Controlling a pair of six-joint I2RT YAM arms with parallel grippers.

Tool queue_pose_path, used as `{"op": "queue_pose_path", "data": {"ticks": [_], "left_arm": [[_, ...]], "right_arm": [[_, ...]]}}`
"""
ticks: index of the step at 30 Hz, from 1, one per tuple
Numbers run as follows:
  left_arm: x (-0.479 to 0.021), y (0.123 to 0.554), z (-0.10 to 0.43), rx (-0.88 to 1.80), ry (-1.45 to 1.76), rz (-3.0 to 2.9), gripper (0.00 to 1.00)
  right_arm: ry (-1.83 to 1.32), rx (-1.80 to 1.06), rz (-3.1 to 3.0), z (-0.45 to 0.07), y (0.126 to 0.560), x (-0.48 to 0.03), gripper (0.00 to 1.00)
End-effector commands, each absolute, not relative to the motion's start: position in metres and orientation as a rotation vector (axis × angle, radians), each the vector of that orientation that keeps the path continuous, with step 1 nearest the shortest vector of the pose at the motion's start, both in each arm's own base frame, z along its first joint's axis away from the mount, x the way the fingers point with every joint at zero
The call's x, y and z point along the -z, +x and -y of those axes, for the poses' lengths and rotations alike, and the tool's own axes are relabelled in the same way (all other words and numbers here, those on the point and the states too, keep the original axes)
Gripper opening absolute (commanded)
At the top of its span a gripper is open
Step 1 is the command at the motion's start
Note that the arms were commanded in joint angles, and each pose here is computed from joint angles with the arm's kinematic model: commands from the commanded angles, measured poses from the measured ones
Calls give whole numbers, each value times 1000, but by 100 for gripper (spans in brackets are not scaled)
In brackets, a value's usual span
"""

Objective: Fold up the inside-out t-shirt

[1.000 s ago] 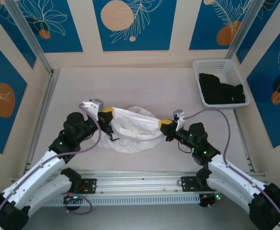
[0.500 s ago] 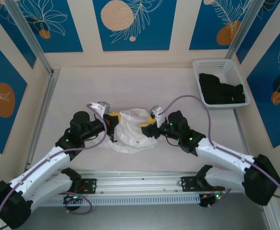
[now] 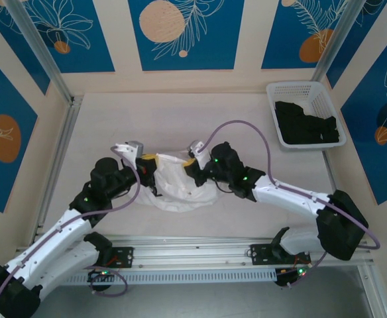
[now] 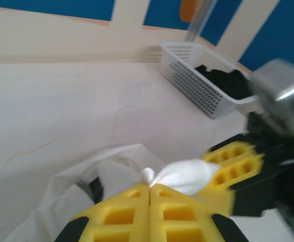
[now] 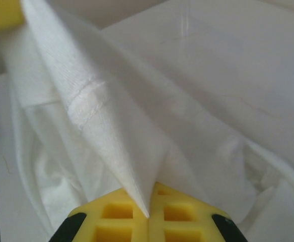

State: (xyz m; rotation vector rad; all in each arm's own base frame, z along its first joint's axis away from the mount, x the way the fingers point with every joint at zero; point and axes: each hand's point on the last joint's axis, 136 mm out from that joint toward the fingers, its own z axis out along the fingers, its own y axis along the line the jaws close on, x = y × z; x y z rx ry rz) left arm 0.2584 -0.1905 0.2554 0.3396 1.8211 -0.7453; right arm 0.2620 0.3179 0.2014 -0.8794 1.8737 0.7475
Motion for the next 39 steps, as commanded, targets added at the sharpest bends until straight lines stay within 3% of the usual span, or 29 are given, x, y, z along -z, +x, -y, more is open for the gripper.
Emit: {"op": "queue_pose_path", "data": {"ticks": [1,11,16,21,28,36,39], "left_arm": [[-287,276,172,639,228,-1769,0],[-375,266,276,940,557,-1627,0],[-445,266,340,1024,669,-1517,0],[-474,279,337,945,586,-1501,0],[-427,310,230,622,221,-1587,0],[-311,289,206,488,319,-1748,0],[-282,278,206,485,390,-1780,12]], "right_arm": [[-785,-817,-1730,-305,274,-276,0],[-664,-610,-1582,-230,294,-398,0],[-524,-453,-1511,-169,310,-482,0],[-536,-512,-1428,-167,306,-532,0],[-753,-762,-1466,-246,321,-487,0],[-1041,-988,-1629,-344,319,-380,0],[-1084,-1079,-1665,-360,313,-358,0]]}}
